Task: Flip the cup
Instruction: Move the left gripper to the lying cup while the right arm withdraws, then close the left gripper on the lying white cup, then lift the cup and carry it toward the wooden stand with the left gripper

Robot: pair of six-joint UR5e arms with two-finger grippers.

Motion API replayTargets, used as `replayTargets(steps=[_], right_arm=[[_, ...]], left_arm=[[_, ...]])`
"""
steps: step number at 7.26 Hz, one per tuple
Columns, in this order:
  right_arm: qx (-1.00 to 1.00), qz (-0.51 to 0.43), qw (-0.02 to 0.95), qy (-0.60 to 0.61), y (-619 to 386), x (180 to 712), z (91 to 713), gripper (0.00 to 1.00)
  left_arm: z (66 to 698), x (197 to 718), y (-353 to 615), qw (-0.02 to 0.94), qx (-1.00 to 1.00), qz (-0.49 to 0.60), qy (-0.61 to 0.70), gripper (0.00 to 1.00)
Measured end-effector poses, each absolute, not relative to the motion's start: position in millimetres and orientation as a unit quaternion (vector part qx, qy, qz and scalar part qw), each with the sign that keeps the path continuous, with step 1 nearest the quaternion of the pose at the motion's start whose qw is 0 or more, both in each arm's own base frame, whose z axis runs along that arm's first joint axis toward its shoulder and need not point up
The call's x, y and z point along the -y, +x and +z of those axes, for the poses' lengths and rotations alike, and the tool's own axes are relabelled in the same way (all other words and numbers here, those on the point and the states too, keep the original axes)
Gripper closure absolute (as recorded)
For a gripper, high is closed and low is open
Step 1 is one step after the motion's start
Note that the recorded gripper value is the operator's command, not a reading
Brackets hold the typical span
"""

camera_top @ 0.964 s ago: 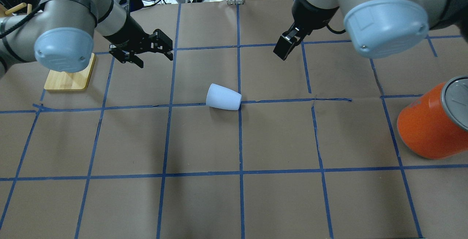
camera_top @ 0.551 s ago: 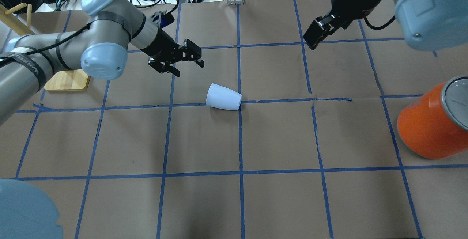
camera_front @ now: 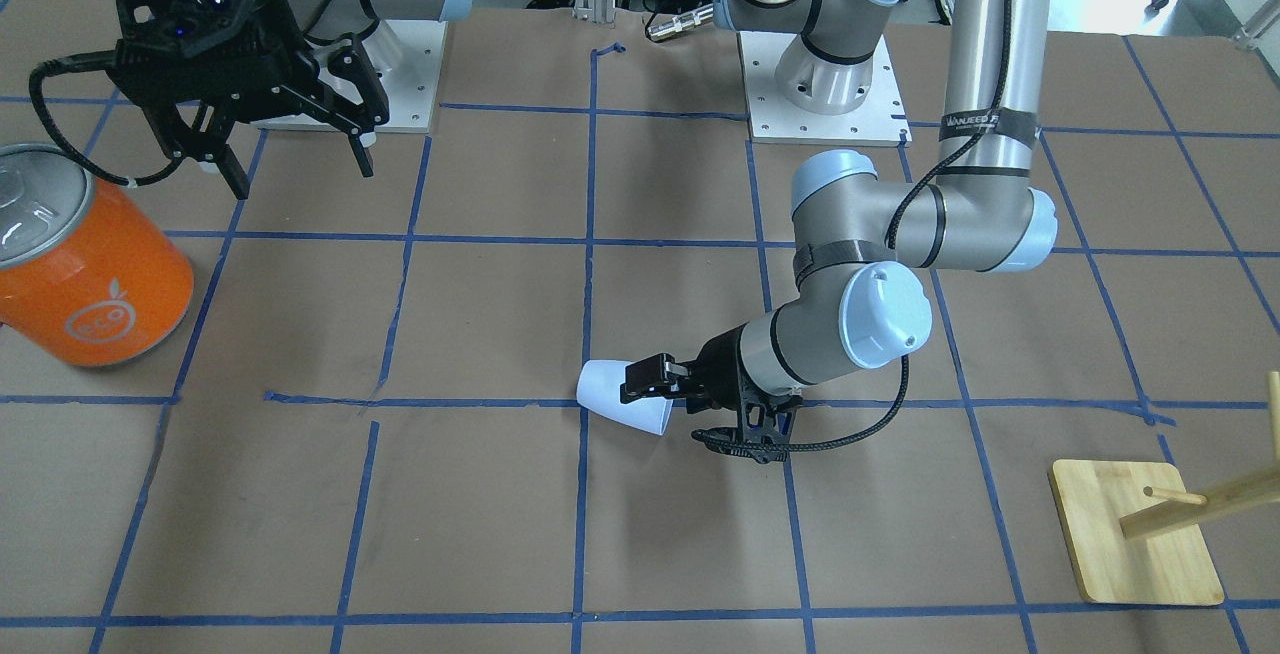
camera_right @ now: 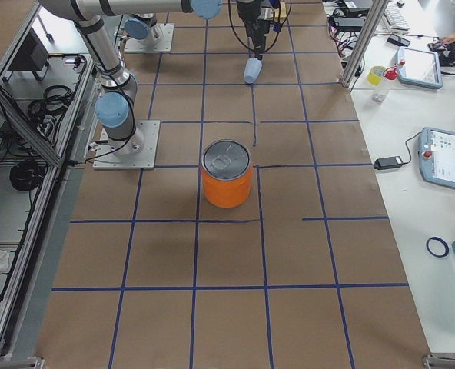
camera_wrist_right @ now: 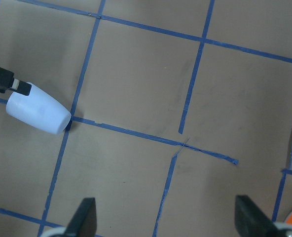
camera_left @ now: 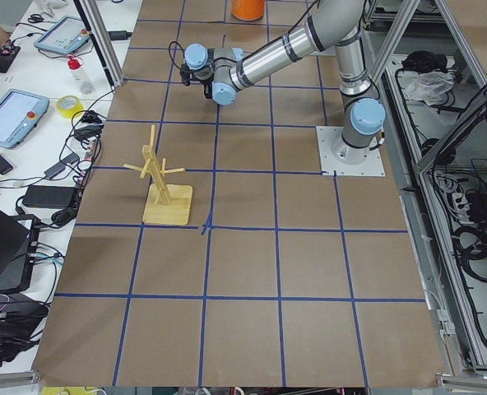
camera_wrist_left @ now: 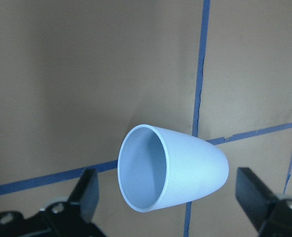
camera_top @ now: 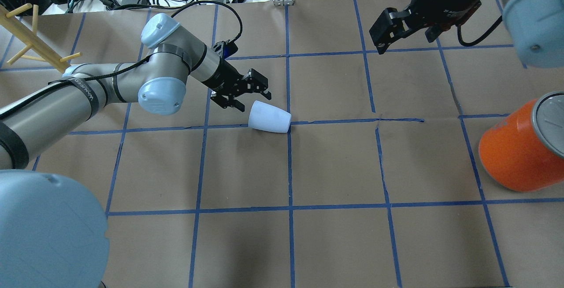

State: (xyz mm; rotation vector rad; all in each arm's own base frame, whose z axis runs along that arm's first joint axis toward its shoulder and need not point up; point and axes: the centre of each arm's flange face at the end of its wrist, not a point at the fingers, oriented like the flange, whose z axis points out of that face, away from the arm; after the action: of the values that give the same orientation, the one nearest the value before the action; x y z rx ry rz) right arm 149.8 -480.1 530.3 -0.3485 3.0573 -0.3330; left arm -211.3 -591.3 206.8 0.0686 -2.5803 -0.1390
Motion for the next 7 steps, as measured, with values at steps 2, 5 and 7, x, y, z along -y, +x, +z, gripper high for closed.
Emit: replayTargets(steps=[2,5,7], right_arm=[[-0.992,-0.105,0.031,-0.056,150,476,528,0.0],[-0.994,-0.102,0.033,-0.02,150,474,520,0.0],[-0.994,-0.099,0.033,-0.018,150,474,518,0.0]], left_arm=[[199,588,-221,0.273,0.959,-0.063,0.026,0.25],[192,585,-230,0.276,0.958,-0.074,0.028,1.0],[190,587,-231,0.274,0.958,-0.078,0.043,1.0]])
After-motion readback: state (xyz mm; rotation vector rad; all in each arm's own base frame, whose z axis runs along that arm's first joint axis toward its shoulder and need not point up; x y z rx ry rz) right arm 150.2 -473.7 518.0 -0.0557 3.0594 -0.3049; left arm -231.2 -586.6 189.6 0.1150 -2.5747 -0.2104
